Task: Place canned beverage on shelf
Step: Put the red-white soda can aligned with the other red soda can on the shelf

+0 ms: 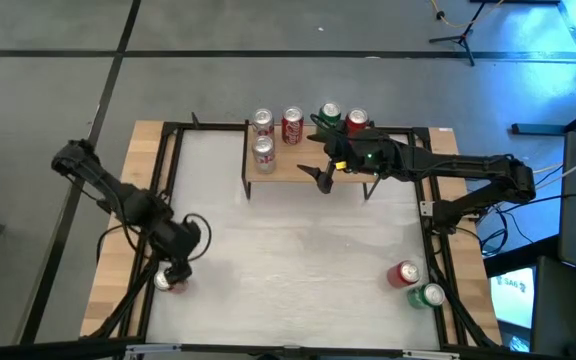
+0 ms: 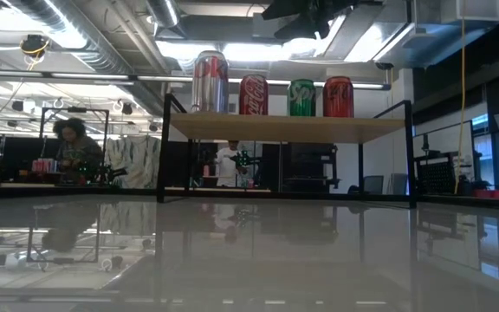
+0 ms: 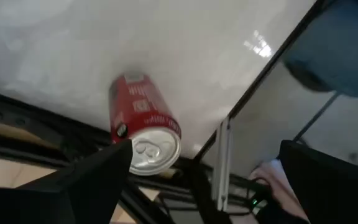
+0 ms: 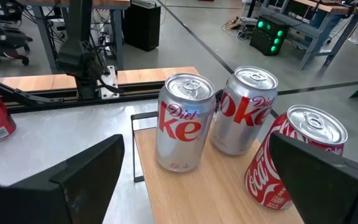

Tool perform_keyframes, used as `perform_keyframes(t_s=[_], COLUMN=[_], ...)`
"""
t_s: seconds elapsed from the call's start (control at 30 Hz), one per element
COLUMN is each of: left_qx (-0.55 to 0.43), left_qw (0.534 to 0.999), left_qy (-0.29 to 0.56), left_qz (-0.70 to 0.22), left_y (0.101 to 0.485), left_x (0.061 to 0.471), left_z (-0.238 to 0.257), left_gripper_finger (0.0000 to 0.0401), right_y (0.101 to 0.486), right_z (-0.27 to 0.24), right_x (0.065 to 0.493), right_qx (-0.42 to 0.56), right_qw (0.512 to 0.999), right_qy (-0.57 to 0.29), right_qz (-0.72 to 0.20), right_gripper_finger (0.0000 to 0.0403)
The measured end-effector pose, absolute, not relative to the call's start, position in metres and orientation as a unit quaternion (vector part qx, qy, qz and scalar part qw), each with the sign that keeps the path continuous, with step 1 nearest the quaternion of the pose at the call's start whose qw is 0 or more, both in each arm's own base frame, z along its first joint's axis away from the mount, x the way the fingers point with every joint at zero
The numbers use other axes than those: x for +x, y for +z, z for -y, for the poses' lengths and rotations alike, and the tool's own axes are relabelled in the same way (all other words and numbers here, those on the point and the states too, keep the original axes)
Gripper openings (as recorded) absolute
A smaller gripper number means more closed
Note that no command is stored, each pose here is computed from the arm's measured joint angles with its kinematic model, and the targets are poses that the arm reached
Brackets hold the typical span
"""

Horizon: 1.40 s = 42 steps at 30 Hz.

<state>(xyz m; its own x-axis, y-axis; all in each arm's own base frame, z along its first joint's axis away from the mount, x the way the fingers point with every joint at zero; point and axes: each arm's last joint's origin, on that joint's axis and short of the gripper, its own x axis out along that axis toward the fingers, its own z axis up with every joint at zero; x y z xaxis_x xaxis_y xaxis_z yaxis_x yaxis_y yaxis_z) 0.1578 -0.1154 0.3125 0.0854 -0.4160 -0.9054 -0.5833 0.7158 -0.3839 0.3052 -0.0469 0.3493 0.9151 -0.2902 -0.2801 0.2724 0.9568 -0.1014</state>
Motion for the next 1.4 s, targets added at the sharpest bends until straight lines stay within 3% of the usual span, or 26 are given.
perform_keyframes(t_s=[0.57, 1.4], left_qx=[-0.25, -0.204], left_qw=[0.597, 0.622], left_qy=[0.09, 0.135], left_qz=[-0.757, -0.744], left_y=[0.28, 0.275], left_x=[0.151, 0.137], left_z=[0.16, 0.171], left_gripper_finger=[0.0396, 0.0396], right_y=[0.349, 0.347], right_z=[0.047, 0.047], right_x=[0.305, 0.304], right_qx=[-0.03, -0.03], right_qw=[0.978, 0.976], right_qy=[-0.144, -0.143], right_qz=[-0.148, -0.163], right_gripper_finger=[0.0395, 0.0395])
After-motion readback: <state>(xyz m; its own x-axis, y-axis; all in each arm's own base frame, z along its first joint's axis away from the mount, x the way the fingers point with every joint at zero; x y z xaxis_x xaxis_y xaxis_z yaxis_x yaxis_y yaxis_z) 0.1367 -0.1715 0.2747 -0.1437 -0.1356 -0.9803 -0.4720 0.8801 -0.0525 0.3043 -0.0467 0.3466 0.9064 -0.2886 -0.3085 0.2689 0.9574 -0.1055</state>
